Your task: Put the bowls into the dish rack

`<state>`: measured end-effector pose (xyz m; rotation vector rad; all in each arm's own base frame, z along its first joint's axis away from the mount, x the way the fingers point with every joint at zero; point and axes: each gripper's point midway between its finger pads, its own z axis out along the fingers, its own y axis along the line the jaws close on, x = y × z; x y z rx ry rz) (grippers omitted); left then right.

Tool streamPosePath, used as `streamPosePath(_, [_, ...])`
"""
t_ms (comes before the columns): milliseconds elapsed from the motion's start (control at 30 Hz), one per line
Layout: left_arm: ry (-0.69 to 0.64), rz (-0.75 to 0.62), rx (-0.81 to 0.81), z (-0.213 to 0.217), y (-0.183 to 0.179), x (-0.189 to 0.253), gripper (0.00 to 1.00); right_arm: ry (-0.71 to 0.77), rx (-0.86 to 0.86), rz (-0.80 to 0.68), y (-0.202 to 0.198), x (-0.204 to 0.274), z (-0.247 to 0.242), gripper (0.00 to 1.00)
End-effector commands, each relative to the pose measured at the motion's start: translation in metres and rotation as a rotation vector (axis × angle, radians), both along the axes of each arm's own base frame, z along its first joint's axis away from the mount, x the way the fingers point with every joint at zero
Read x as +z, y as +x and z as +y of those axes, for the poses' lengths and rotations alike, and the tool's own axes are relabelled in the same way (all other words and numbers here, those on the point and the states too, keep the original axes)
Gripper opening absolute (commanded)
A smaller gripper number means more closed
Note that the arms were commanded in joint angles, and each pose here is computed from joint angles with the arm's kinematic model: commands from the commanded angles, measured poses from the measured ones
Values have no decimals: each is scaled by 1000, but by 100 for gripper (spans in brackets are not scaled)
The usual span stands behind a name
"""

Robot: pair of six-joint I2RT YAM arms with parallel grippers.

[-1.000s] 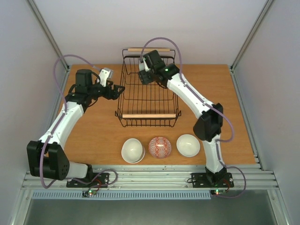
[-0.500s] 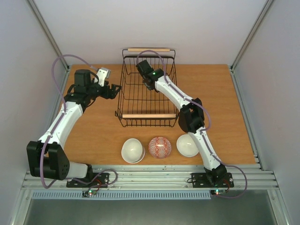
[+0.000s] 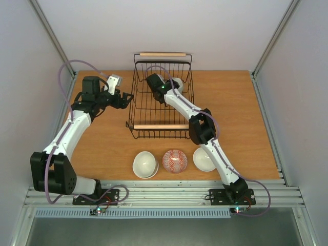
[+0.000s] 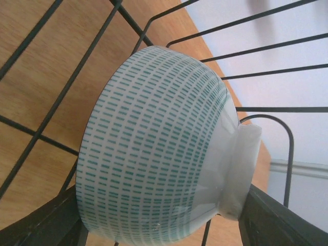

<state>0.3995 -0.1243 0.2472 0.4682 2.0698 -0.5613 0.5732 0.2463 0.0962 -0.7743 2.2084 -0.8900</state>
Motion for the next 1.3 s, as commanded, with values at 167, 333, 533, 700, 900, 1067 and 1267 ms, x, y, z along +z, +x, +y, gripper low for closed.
streamPosePath(167, [-12,-3,-27,-5,4,-4,85,-124,-18,-40,10,10,-14,41])
streamPosePath(333, [-13,-2,-30,-5,4,-5,85,-27,-7,11,-2,12,-8,83])
streamPosePath(533, [-10,-3,-30,-5,4,-5,85,239,65,97,-22,28,20,98])
streamPosePath(700, [-10,-6,-32,-5,3,-4,85,473,118,63,-41,86,38,98])
streamPosePath(900, [-14,-4,-38,-6,3,-5,85,659,136,-54,-77,164,26,98])
streamPosePath(1067, [-20,-3,-45,-7,2,-3,85,700,-28,-109,-132,193,-31,94])
streamPosePath(1267, [-38,11,-61,-11,1,-5,85,775,-224,-103,-217,184,-97,87])
